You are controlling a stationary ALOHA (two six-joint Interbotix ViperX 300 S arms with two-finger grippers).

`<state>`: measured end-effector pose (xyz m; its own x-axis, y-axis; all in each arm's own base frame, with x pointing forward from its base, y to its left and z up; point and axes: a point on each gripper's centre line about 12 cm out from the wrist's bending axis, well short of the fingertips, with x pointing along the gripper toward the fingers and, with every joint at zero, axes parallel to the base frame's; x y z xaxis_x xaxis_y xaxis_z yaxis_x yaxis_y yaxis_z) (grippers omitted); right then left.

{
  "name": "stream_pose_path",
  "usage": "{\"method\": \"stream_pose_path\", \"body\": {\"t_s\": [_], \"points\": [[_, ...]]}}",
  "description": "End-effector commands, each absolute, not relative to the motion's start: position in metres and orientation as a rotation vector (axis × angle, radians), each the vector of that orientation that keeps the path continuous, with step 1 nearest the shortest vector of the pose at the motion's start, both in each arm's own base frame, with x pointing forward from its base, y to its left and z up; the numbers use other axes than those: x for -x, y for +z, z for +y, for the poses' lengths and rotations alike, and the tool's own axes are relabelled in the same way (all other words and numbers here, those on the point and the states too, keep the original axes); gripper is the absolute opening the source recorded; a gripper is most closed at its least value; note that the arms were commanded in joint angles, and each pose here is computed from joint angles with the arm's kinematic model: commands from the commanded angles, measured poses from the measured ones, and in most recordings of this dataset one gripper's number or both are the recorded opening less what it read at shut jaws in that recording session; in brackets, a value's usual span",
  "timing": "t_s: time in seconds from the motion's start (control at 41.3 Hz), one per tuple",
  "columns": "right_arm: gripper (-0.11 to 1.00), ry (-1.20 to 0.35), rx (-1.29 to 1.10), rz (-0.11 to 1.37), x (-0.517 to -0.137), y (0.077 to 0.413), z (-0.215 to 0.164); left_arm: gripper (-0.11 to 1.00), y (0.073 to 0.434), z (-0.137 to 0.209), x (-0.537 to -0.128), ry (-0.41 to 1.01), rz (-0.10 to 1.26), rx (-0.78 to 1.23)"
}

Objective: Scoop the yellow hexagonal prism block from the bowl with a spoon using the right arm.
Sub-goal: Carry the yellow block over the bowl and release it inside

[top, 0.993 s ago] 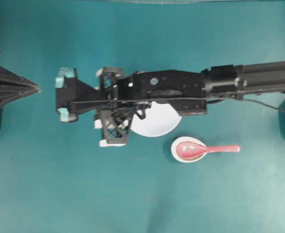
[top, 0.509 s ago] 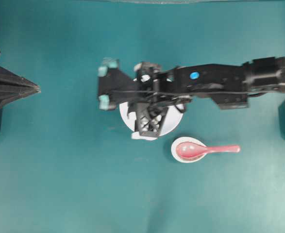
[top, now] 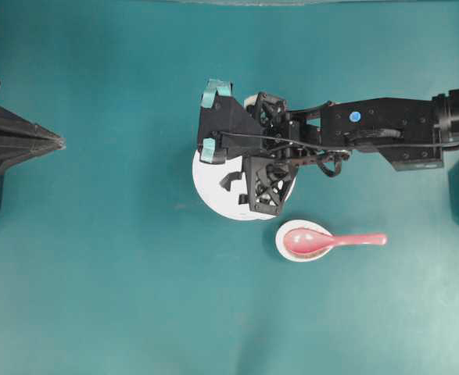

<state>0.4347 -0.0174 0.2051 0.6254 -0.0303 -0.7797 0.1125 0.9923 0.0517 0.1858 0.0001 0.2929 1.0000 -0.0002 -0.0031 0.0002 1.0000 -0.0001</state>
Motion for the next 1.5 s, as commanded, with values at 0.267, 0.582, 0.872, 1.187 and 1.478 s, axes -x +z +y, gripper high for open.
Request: {"method": "stream_pose_path", "body": {"t_s": [0.267,0.582,0.872,1.187,1.478], "points": [[0.59,-0.080,-0.102,0.840,-0.434,0.225,-0.017,0.06,0.304,0.000,-0.188,0.000,-0.025,0.000],[0.59,-0.072,-0.198,0.829,-0.435,0.224,-0.002,0.06,0.304,0.000,-0.188,0.000,-0.025,0.000],[0.59,-0.068,-0.337,0.746,-0.437,0.220,0.021,0.06,0.305,0.000,-0.187,-0.001,-0.031,0.000],[0.59,-0.053,-0.336,0.786,-0.434,0.191,0.035,0.06,0.306,0.000,-0.187,-0.001,-0.034,0.000],[0.59,-0.046,-0.290,0.827,-0.432,0.173,0.038,0.06,0.307,-0.001,-0.187,-0.005,-0.040,0.000]]}}
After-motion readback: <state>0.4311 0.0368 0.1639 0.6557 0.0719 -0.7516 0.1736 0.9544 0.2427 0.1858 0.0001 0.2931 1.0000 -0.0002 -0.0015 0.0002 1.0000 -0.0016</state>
